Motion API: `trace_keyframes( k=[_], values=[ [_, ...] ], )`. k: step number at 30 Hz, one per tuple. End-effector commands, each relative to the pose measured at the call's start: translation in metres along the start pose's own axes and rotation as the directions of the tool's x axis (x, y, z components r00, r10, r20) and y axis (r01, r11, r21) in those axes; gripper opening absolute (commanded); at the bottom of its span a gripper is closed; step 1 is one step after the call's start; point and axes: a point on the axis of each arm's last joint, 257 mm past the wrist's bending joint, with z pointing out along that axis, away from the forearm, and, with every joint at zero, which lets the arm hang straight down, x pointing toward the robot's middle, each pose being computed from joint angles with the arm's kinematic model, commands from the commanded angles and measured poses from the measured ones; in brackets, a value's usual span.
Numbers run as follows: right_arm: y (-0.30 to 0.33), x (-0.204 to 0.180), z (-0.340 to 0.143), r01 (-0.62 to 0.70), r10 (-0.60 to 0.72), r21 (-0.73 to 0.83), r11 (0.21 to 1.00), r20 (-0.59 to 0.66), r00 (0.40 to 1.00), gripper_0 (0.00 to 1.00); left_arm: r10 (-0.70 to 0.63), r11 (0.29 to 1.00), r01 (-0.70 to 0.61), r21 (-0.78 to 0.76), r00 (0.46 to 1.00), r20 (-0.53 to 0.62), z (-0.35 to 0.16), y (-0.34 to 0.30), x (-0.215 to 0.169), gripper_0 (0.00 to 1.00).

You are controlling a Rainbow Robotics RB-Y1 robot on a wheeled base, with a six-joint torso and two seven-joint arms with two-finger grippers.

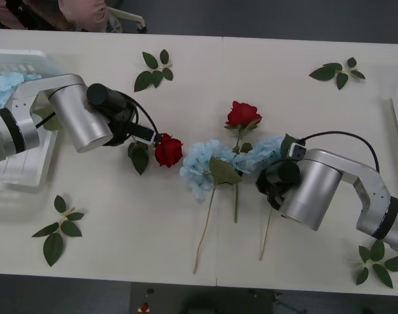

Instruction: Put the red flowers into the right box and the blue flowers into the left box

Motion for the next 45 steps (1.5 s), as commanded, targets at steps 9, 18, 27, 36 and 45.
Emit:
trace_keyframes(
  k=[9, 18, 27, 36, 45],
  values=[
    [0.016, -0.012, 0.005, 0.042, -0.041, -0.044, 0.998, 0.023, 0.999, 0.00, 0.020, 1.000, -0.020, -0.006, 1.000, 0.014, 0.011, 0.017, -0.027, 1.00],
    [0.036, -0.073, -0.059, 0.170, -0.184, -0.269, 0.948, -0.029, 0.982, 0.00, -0.030, 0.998, 0.028, 0.062, 0.999, 0.032, 0.017, -0.009, -0.028, 0.29],
    [0.086, -0.137, -0.156, 0.513, -0.497, -0.538, 0.668, 0.190, 0.847, 0.00, -0.084, 0.992, 0.079, 0.096, 0.995, 0.048, 0.018, -0.017, -0.030, 0.00],
    [0.142, -0.138, -0.223, 0.652, -0.550, -0.650, 0.390, 0.403, 0.731, 0.00, -0.205, 0.976, 0.198, 0.087, 0.976, 0.072, 0.008, 0.002, -0.018, 0.00],
    [0.169, -0.174, -0.245, 0.691, -0.428, -0.658, 0.299, 0.555, 0.714, 0.00, -0.715, 0.697, 0.640, 0.325, 0.658, 0.238, -0.109, 0.053, 0.021, 0.00]
  ],
)
